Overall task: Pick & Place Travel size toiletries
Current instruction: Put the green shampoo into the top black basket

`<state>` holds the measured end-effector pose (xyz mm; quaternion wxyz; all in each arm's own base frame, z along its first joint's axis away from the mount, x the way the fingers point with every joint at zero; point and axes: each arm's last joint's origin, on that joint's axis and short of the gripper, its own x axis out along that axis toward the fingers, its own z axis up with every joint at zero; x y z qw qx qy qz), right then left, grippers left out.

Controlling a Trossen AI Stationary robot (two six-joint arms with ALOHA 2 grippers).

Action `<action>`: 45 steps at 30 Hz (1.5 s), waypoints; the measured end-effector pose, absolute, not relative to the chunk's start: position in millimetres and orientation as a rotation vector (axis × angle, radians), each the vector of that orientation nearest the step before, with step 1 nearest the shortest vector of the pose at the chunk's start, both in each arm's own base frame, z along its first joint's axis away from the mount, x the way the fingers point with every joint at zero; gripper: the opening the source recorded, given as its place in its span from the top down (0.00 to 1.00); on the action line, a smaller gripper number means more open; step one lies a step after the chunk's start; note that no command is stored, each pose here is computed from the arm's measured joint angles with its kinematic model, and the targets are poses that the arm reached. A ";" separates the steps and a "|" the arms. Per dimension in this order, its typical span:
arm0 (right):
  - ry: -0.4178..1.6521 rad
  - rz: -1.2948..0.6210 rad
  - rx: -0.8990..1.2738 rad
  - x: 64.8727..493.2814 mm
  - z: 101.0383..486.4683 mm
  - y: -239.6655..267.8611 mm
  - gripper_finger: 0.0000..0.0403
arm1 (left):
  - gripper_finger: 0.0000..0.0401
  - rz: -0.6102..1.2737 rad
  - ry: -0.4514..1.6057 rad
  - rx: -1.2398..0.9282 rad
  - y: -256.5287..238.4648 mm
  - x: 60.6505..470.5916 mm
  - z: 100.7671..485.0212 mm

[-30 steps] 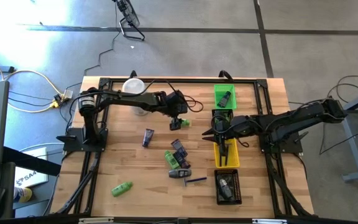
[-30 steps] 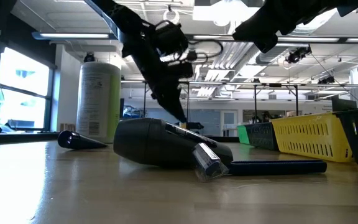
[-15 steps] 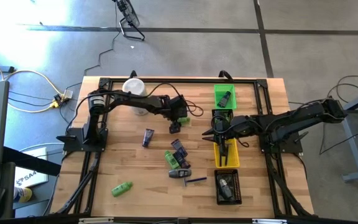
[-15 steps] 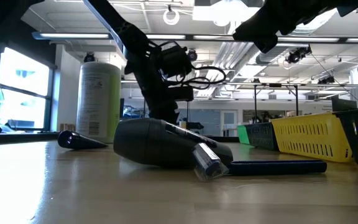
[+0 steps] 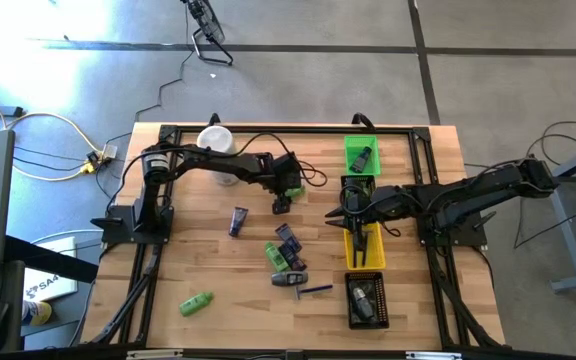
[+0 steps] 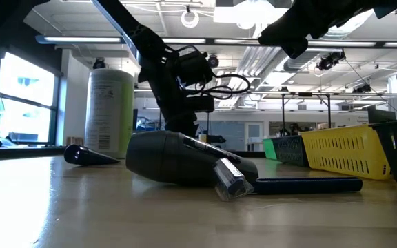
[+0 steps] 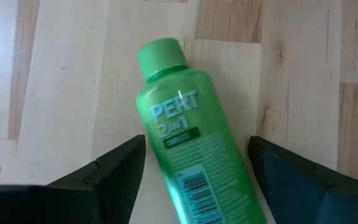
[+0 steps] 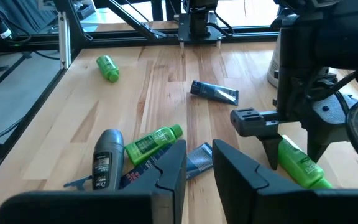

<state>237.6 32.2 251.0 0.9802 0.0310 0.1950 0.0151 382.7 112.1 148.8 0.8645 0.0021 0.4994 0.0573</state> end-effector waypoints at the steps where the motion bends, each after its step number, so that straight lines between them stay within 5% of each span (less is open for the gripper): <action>1: 0.392 0.030 0.063 237.6 251.1 32.2 0.83 | 0.32 0.120 1.047 0.004 112.1 382.7 148.6; 18: 0.393 0.030 0.063 237.6 251.0 32.3 0.83 | 0.55 0.121 1.052 -0.007 111.7 382.2 148.2; 45: 0.391 0.033 0.063 237.1 251.7 32.2 0.83 | 0.56 0.140 1.057 0.005 113.1 383.4 164.5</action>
